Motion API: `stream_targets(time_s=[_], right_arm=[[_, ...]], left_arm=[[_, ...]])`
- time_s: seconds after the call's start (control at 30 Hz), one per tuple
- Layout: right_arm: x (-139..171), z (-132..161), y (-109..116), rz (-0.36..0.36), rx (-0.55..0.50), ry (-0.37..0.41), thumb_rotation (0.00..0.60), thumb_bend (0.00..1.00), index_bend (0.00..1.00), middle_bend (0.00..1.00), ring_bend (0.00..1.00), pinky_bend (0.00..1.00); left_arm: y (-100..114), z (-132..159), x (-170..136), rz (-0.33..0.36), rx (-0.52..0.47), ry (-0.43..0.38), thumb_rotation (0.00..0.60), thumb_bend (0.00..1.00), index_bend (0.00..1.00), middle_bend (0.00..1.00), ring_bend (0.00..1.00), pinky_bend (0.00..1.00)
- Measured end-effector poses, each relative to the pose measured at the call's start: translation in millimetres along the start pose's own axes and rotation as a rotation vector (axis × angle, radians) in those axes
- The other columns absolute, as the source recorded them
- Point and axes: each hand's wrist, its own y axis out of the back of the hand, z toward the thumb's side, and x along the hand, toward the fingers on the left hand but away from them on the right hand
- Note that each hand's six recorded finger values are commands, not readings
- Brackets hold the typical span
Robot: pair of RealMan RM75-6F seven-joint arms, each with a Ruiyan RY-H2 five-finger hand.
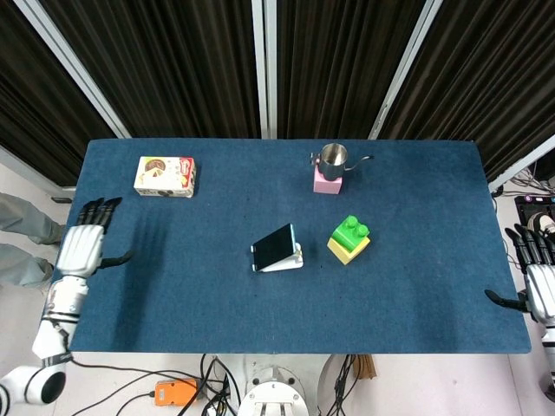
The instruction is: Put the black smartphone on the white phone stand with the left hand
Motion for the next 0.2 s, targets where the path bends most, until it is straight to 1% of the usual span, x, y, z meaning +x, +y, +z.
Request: stream_targets(time_s=[0.03,0.13,0.2], right_arm=[[1,1,0,-0.005,-0.002,0.004,0.600,0.17,0.00,0.06,0.00,0.09],[3,2,-1,-0.014,-0.010,0.010,0.600,0.17,0.00,0.06,0.00,0.09],[4,3,-3,-0.015,-0.014,0.013,0.600,0.17,0.00,0.06,0.00,0.09]], left_arm=[[7,-13,-11,0.008,0.019,0.029,0.600,0.12,0.07,0.10,0.00,0.00],[20,-37,-37,0.018,0.052,0.087,0.600,0.12,0.07,0.10,0.00,0.00],[26,-48,-50,0.013,0.068,0.118,0.600,0.12,0.07,0.10,0.00,0.00]])
